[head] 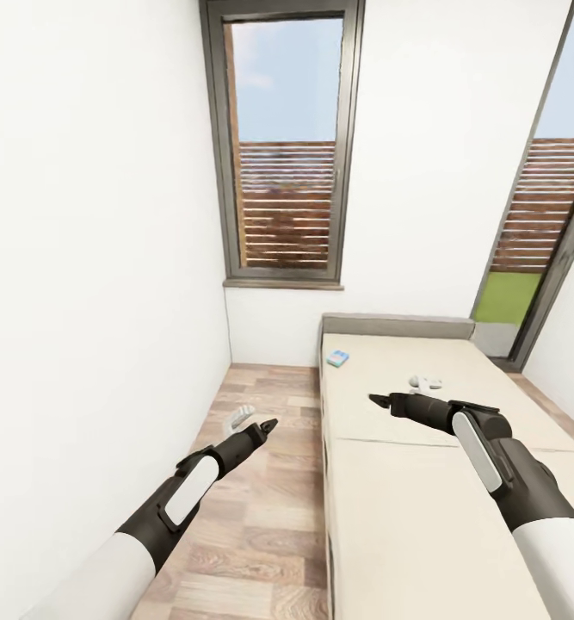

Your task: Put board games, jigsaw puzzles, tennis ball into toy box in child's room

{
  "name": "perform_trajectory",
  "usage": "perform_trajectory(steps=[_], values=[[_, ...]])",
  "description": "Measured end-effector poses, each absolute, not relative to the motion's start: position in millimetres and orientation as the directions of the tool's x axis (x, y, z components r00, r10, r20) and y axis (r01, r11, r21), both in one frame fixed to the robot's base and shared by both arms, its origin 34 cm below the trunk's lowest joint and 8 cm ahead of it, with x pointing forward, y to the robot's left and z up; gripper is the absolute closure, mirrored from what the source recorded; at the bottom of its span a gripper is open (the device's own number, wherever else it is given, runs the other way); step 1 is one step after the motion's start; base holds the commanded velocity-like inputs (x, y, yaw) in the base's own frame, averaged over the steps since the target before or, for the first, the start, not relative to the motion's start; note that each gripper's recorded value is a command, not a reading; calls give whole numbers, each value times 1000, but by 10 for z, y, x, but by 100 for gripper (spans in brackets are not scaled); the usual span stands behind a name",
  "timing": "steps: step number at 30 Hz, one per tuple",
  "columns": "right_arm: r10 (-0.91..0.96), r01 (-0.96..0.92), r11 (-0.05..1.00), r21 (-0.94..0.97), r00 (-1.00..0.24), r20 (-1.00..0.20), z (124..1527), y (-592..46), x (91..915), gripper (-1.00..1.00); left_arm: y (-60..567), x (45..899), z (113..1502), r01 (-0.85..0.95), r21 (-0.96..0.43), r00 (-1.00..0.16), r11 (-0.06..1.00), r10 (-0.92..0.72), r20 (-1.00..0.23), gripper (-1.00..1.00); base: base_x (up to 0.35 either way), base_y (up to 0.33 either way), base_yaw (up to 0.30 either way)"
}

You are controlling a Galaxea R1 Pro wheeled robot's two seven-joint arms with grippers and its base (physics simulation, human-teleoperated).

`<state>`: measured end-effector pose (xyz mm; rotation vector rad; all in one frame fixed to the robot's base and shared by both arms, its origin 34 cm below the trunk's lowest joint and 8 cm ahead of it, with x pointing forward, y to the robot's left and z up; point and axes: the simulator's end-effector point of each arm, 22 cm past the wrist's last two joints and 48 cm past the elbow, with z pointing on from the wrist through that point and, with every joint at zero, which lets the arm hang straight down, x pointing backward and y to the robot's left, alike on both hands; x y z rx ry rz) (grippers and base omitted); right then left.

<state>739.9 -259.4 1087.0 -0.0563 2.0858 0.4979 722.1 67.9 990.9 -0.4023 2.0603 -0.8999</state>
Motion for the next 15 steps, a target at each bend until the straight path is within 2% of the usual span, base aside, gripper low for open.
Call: perform_trajectory(steps=[15], values=[[156, -233, 916, 326, -541, -826, 10877, -2602, 7402, -100, 667, 7218, 9907, 37, -721, -604, 692, -559, -568, -100, 45, 41, 2]])
